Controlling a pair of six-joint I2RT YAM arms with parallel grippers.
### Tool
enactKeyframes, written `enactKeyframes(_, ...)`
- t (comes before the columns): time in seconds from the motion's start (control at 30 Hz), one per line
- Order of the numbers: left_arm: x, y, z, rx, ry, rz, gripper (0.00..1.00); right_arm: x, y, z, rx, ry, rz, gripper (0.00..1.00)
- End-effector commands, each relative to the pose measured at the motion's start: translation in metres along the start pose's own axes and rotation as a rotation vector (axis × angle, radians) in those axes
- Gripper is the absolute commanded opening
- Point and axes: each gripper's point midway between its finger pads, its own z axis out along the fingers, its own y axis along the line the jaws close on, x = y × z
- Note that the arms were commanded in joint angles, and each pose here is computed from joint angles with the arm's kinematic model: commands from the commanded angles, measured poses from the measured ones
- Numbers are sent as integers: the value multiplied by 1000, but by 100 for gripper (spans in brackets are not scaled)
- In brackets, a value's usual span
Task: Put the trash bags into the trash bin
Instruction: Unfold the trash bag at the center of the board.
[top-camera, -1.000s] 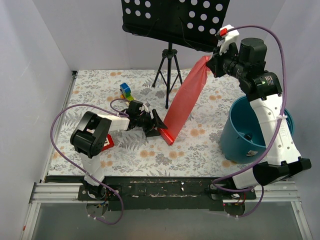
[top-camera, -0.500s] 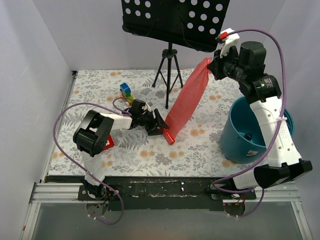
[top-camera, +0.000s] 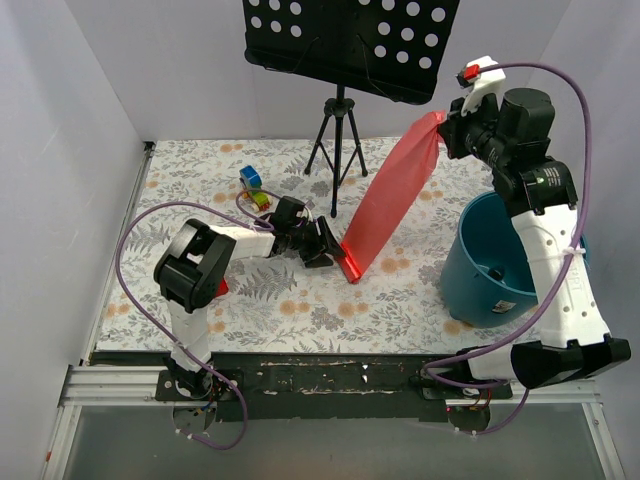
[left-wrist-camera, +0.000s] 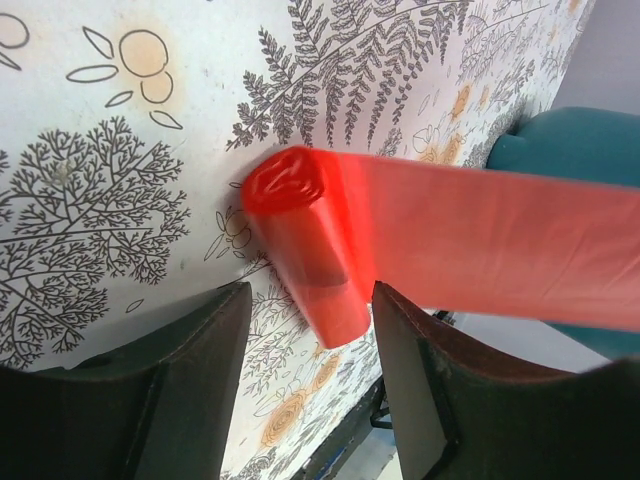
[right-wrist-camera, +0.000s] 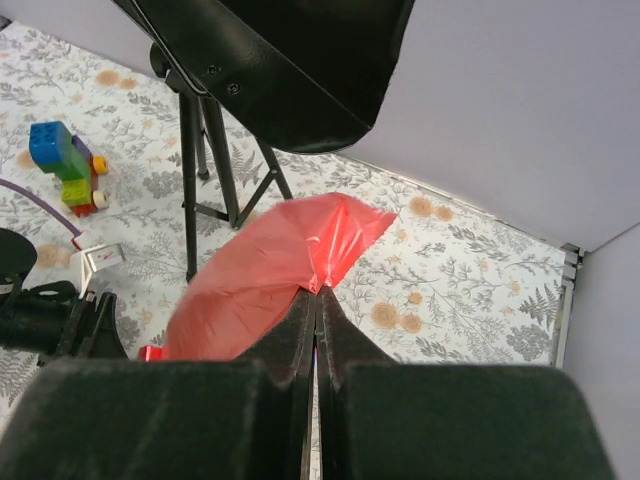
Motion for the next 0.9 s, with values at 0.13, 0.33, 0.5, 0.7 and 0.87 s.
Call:
enactKeyframes(0.13, 45, 152, 8, -515, 56, -33, 51, -22, -11, -18, 54, -100, -27, 1)
enactKeyframes(0.33, 47, 156, 14, -520, 63, -21, 52, -25, -13, -14, 56, -101, -24, 1)
enactKeyframes(0.5, 48, 158, 20, -524, 74, -5, 51, -22, -14, -14, 58, -97, -13, 1)
enactKeyframes(0.7, 52, 165, 29, -562, 95, 24, 49, -27, -20, -15, 79, -102, -15, 1)
enactKeyframes(0.87, 52, 168, 32, -577, 95, 36, 47, -33, -32, -19, 121, -118, -10, 1)
